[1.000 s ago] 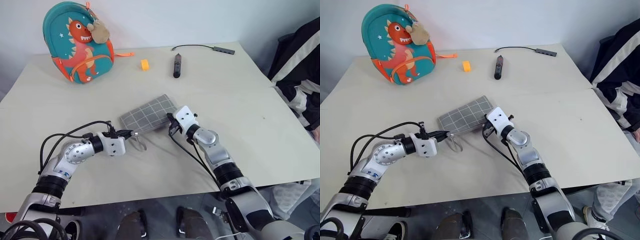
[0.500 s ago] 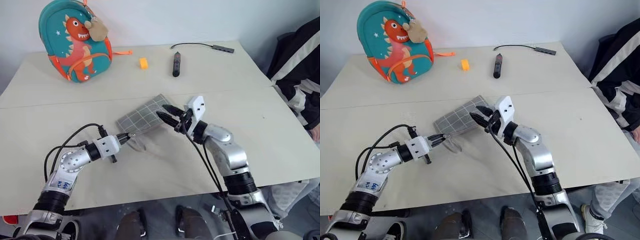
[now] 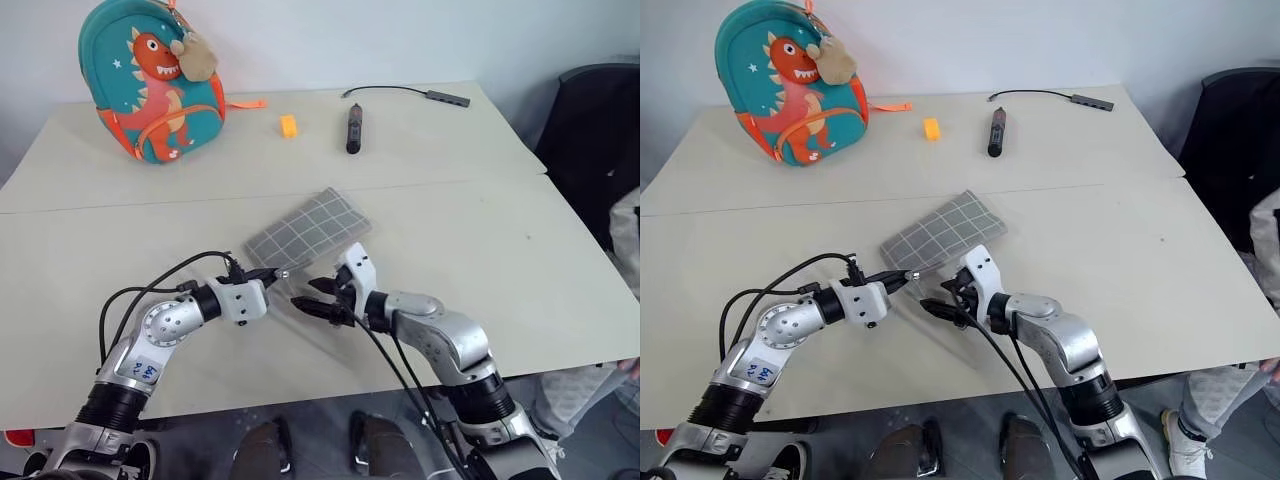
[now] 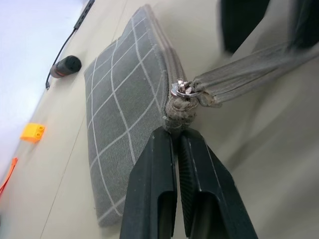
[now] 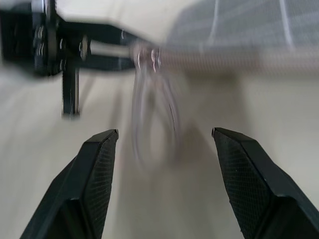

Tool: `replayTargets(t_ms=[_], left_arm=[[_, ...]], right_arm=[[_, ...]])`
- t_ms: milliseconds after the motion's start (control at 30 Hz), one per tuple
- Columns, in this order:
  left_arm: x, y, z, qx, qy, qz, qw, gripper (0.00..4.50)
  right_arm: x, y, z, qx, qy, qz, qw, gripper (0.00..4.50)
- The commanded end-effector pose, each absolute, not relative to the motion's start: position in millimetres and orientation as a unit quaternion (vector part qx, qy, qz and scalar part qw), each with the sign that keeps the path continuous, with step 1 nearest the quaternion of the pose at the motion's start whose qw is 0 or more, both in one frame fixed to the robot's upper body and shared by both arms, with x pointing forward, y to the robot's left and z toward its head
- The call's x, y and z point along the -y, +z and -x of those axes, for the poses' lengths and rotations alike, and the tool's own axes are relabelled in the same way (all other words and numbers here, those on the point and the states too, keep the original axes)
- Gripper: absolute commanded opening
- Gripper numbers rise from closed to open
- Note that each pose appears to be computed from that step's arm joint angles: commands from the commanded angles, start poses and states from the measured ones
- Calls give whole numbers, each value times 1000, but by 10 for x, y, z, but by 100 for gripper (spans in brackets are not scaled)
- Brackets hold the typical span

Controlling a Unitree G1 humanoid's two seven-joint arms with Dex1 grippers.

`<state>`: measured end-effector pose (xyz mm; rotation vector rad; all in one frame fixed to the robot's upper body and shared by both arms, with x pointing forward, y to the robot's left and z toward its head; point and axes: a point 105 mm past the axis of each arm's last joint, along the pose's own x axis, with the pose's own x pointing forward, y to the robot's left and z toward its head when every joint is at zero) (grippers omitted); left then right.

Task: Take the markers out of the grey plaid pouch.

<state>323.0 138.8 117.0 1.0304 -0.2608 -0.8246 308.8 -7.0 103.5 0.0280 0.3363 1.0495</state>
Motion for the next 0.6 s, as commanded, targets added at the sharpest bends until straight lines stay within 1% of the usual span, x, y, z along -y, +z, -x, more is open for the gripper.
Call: replayTargets(t_ms=[33, 100, 167, 267, 367, 433, 600], left_arm=[[-1313, 1284, -3215, 144, -376, -484, 777, 0], [-1305, 1289, -3214, 144, -374, -482, 779, 0], [-1284, 1325, -3206, 151, -370, -472, 786, 0], [-1272, 1341, -3198, 151, -368, -475, 785, 0], [-1268, 1347, -3194, 152, -365, -470, 789, 0], [-1269, 1362, -3199, 153, -362, -461, 796, 0], [-1292, 1370, -3206, 151, -357, -451, 804, 0]], right_arm=[[1, 1089, -3129, -150, 501, -41, 852, 316], [-16, 1121, -3138, -150, 503, -62, 849, 316], [-39, 1135, -3202, -142, 496, -50, 855, 316], [-78, 1228, -3285, -136, 486, -89, 859, 316], [-94, 1242, -3261, -137, 496, -87, 853, 253], [-58, 1203, -3237, -136, 500, -59, 853, 190], [85, 1217, -3244, -133, 495, -42, 858, 21]])
